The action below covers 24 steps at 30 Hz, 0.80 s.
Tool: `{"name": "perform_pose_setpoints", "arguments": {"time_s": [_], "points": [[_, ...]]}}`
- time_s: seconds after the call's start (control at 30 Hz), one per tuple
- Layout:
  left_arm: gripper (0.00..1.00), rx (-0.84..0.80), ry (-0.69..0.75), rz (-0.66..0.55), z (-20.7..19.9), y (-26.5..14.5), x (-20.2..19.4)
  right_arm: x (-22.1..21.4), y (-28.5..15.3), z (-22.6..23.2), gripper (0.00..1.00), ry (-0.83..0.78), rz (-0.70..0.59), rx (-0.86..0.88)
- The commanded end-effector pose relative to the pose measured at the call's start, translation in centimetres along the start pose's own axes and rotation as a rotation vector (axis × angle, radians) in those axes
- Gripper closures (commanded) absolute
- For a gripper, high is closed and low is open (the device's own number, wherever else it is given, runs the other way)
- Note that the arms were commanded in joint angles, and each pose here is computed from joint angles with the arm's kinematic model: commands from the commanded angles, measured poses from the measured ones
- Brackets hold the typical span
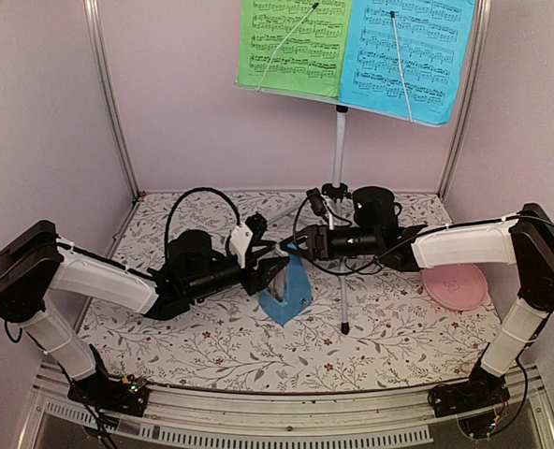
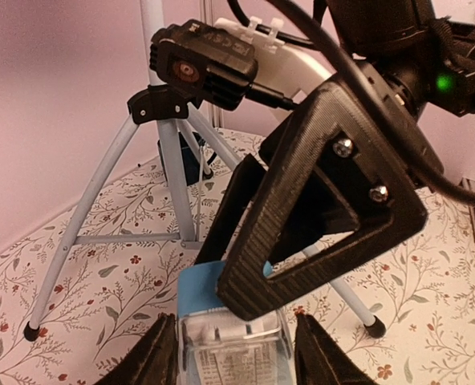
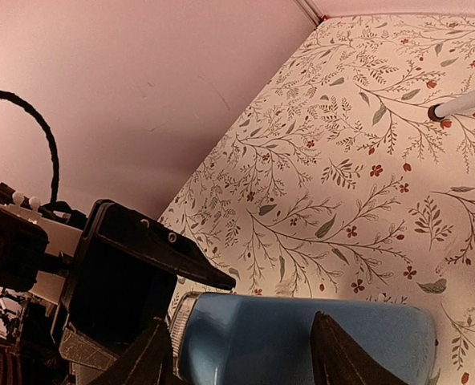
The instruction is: Set up the instrument practice props
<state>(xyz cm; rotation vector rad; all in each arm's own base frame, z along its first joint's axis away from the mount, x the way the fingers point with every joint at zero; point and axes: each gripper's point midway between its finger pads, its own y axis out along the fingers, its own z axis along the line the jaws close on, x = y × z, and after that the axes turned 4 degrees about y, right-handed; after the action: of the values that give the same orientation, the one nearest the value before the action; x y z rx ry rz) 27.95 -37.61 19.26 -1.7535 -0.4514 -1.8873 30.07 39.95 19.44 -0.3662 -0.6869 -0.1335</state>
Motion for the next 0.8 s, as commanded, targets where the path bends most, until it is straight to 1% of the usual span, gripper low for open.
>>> {"name": "perform_pose_setpoints", "arguments": {"time_s": [0.0,0.17,0.37,0.6,0.77], "points": [[0.53,0.016,0.009,-0.012,0.2,0.3,0.4,0.4,-0.8,-0.3,0.43,0.008,-0.024,-0.01],[0.65,0.02,0.007,-0.002,0.2,0.4,0.0,0.0,-0.5,-0.8,0.5,0.026,-0.014,-0.014],[0.79,0.027,0.005,-0.01,0.3,-0.3,0.1,-1.5,-0.5,-3.1,0.58,0.049,-0.002,-0.098],[0.83,-0.009,0.051,-0.005,-0.7,-0.5,-0.2,-3.8,-0.6,-6.5,0.67,0.031,0.038,-0.212],[0.84,-0.027,0.073,-0.042,-1.3,-0.9,0.6,-5.5,-0.8,-8.4,0.69,0.019,0.064,-0.266]]}}
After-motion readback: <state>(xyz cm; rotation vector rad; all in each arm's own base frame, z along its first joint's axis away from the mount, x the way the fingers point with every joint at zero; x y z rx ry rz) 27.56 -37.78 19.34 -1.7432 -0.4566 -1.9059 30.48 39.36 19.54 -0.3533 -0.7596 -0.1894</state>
